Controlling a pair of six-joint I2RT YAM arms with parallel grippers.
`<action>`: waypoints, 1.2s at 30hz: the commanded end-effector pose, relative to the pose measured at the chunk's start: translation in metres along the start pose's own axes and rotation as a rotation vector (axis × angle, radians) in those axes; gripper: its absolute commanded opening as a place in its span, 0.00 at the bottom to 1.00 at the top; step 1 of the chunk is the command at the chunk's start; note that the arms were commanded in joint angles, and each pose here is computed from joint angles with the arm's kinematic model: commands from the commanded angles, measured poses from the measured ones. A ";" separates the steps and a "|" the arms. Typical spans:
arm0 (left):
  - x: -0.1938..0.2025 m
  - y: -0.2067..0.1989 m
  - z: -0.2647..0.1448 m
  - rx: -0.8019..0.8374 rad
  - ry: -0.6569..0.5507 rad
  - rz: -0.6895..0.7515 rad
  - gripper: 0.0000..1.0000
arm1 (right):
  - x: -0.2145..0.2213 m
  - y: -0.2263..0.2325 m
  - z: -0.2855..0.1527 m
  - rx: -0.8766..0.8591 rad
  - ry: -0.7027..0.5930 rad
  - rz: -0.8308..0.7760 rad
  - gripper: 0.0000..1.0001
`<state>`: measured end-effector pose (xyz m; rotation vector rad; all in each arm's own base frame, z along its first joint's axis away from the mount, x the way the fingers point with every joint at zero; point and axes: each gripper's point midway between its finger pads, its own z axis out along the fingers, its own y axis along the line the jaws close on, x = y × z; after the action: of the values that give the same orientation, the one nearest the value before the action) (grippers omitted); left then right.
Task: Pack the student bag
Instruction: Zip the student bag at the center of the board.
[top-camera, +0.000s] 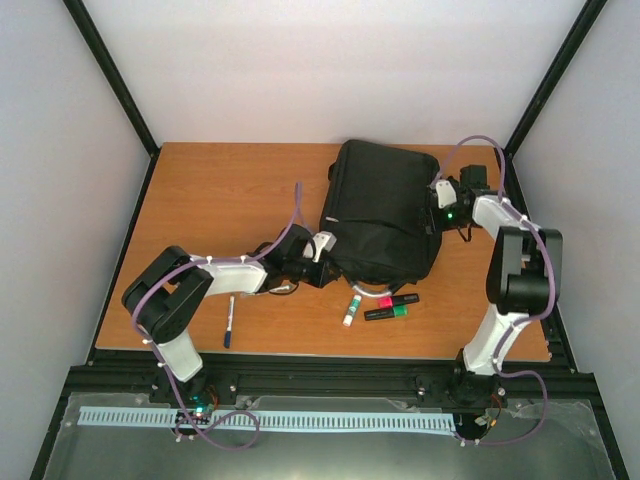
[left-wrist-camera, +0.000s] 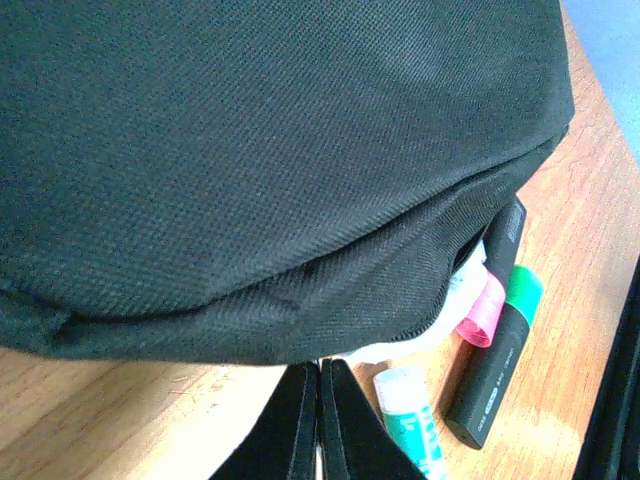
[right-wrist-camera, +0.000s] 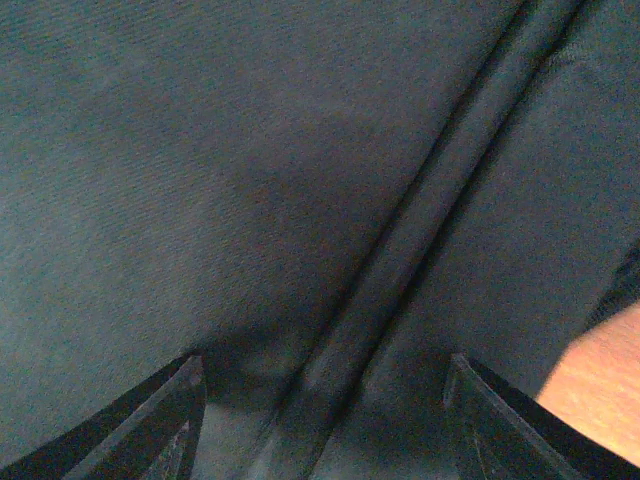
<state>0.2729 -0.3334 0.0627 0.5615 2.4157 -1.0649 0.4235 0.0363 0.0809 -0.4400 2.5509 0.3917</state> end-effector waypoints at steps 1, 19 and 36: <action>-0.016 -0.013 -0.002 0.011 -0.022 0.052 0.01 | 0.004 0.004 0.031 -0.098 0.100 0.134 0.67; -0.019 -0.012 0.012 0.011 0.006 -0.020 0.01 | -0.055 0.115 0.125 -0.312 0.187 -0.002 0.63; -0.042 -0.048 0.034 0.063 0.040 0.019 0.16 | -0.088 0.128 -0.017 -0.275 -0.084 -0.076 0.63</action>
<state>0.2837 -0.3837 0.0657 0.5939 2.4860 -1.0971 0.4650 0.1687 0.1176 -0.5970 2.5011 0.7048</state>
